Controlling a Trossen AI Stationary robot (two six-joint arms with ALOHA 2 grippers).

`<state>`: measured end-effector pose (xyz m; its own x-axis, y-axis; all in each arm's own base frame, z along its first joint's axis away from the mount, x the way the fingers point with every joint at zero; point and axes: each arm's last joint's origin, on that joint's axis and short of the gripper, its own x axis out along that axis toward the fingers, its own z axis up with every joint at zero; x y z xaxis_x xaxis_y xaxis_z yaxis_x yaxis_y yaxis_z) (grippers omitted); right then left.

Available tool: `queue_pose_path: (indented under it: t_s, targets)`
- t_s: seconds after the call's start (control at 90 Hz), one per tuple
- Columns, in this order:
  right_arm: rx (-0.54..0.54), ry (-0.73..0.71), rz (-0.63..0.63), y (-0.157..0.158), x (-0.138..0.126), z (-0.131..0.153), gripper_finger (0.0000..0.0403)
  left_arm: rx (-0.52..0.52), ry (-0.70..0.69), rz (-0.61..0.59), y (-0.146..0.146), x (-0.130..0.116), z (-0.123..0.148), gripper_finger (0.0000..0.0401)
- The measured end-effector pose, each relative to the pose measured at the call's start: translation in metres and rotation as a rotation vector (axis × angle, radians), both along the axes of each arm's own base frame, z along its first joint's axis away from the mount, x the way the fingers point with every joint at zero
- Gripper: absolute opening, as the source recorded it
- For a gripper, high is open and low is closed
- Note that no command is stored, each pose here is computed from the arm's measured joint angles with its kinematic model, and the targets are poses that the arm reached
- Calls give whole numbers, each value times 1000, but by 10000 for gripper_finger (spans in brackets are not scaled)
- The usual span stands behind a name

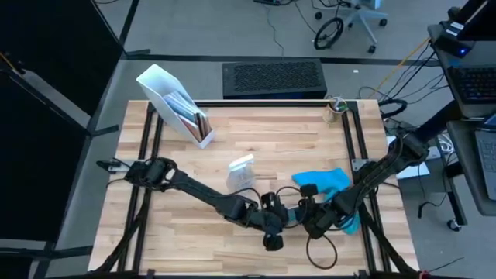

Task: Apply microfiber cloth
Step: Spray the back of the tablet with the spray cleaning bottle

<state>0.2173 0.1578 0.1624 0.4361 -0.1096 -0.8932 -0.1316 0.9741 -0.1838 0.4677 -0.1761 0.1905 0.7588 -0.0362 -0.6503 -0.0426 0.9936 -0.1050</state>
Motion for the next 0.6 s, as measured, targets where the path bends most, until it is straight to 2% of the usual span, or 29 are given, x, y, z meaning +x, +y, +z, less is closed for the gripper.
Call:
queue_pose_path:
  t_s: [0.178, 0.333, 0.456, 0.6]
  targets:
    - [-11, -1, -12, -2, 1, -1, 120, 22, 11, -56, -3, -1, -2, 170]
    - [-1, -15, -33, -3, 3, 0, 136, 116, 41, -18, -2, -3, -10, 179]
    - [25, -16, -70, -3, 3, -1, 141, 185, 97, 9, 2, -5, -22, 165]
    - [79, -7, -110, -2, 3, 0, 141, 222, 70, 30, 2, -3, -20, 110]
